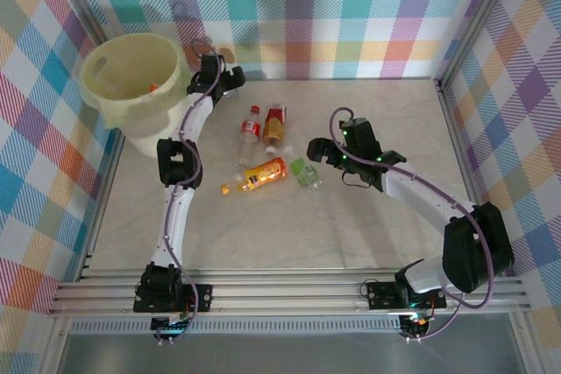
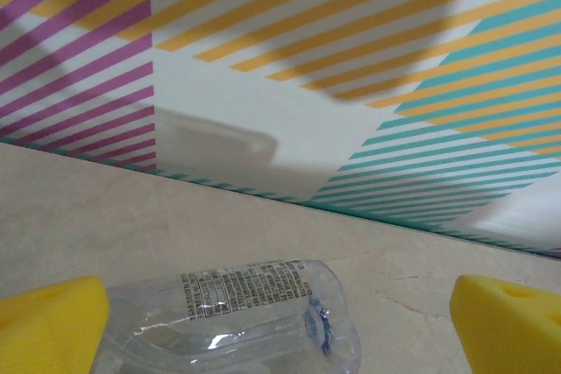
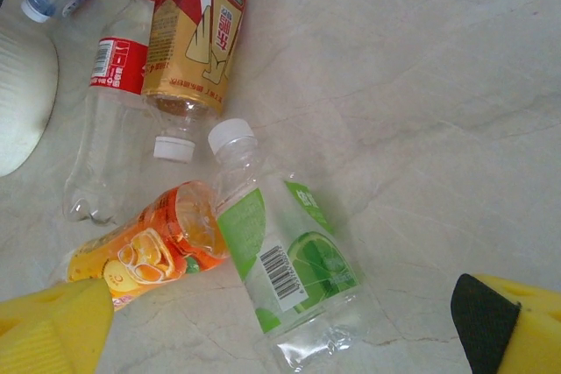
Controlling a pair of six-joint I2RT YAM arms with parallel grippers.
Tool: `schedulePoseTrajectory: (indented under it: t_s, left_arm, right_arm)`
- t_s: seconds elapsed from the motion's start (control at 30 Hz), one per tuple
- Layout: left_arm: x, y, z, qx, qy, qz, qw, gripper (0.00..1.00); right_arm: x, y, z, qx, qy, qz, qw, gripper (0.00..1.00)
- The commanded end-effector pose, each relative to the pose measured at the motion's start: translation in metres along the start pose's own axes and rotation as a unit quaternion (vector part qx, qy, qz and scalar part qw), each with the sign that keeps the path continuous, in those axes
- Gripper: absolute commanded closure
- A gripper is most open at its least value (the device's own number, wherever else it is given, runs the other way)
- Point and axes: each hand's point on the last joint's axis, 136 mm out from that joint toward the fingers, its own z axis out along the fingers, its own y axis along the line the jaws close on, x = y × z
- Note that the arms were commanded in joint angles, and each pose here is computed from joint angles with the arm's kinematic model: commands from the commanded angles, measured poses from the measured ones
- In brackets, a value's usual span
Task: Put the plastic bottles in the bin
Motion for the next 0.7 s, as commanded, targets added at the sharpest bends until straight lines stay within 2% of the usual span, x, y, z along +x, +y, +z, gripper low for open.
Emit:
schedulePoseTrajectory:
  t_s: [0.0, 0.4, 0.67]
  left_arm:
    - [0.023, -0.009, -0.01, 0.009, 0.061, -0.008, 0.998, 0.01]
    - [0.058, -0.032, -0.049, 0.012, 0.149, -0.027, 0.988, 0.04]
    - [0.042, -0.08, -0.102, 0.052, 0.133, -0.003, 0.99, 0.04]
  right_arm:
    - [-0.012, 0.016, -0.005, -0.022, -0.007, 0.002, 1.0, 0.0]
    - [-0.014, 0.024, -0.015, -0.043, -0.012, -0.005, 0.999, 0.0]
    - [-0.014, 0.023, -0.024, -0.046, -0.022, -0.007, 0.999, 0.0]
